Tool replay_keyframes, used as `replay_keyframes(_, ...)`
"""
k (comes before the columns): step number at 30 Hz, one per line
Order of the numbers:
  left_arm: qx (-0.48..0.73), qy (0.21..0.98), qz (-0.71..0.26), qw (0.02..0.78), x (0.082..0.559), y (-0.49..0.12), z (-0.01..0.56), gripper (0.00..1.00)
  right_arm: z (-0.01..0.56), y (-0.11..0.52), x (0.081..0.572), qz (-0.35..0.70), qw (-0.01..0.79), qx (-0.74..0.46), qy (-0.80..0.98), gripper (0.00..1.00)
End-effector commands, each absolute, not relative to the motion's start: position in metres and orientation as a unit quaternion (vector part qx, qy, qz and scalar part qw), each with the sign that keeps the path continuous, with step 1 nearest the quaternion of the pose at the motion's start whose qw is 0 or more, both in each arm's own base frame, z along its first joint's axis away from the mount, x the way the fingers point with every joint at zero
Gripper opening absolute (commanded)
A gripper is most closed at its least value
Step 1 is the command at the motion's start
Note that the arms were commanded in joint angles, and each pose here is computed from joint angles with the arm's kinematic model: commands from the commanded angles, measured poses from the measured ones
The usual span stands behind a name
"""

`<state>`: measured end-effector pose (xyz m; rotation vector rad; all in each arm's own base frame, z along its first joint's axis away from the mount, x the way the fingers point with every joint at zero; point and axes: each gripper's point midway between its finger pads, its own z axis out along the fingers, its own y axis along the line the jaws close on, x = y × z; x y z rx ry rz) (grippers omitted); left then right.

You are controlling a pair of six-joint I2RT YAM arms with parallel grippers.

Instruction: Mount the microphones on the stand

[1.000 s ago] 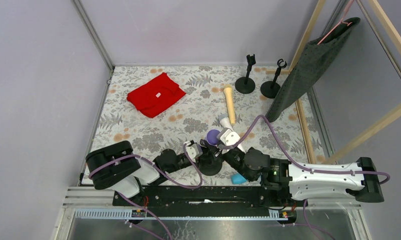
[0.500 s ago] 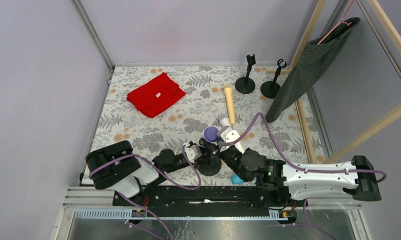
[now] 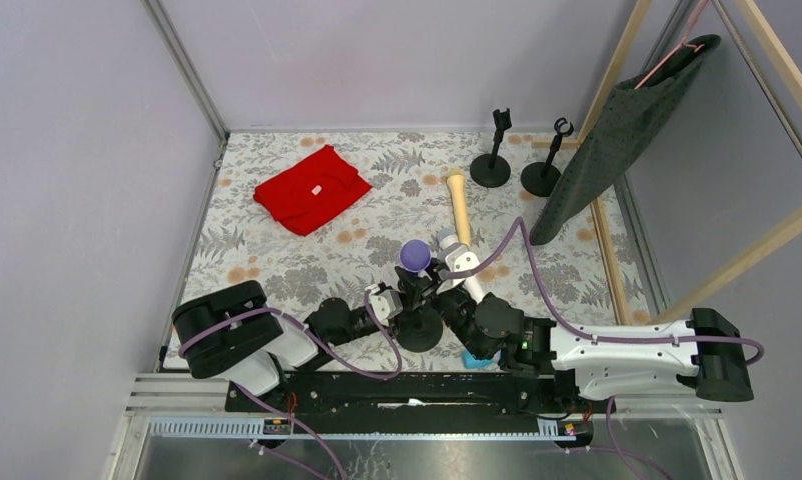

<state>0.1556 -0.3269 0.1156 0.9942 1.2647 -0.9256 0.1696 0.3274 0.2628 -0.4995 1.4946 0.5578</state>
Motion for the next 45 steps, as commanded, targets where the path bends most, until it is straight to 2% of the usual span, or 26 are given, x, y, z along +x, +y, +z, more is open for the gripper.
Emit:
replay_keyframes(1,0.497,0.486,-0.427,0.579,0.124,-0.336,0.113,0.00,0.057,0.276,0.137,0.100,0.471,-0.354,0.802,0.00)
replay_keyframes(9,0.493,0.487,-0.426,0.581,0.125,-0.335,0.113,0.00,0.038,0.261,0.137,0.092,0.467,-0.311,0.822,0.00)
replay_keyframes(28,0.492,0.489,-0.429,0.579,0.125,-0.335,0.111,0.00,0.009,0.246,0.128,0.062,0.466,-0.298,0.831,0.00)
replay_keyframes(34,0.491,0.492,-0.424,0.580,0.127,-0.334,0.111,0.00,0.022,0.251,0.128,0.066,0.481,-0.298,0.822,0.00)
replay_keyframes(40,0.487,0.499,-0.422,0.579,0.129,-0.334,0.109,0.00,0.063,0.260,0.132,0.091,0.507,-0.280,0.810,0.00)
replay_keyframes(41,0.487,0.500,-0.421,0.579,0.130,-0.335,0.108,0.00,0.074,0.263,0.131,0.106,0.513,-0.275,0.806,0.03)
replay_keyframes(45,0.491,0.505,-0.419,0.573,0.131,-0.337,0.104,0.00,0.112,0.271,0.131,0.156,0.536,-0.258,0.788,0.30)
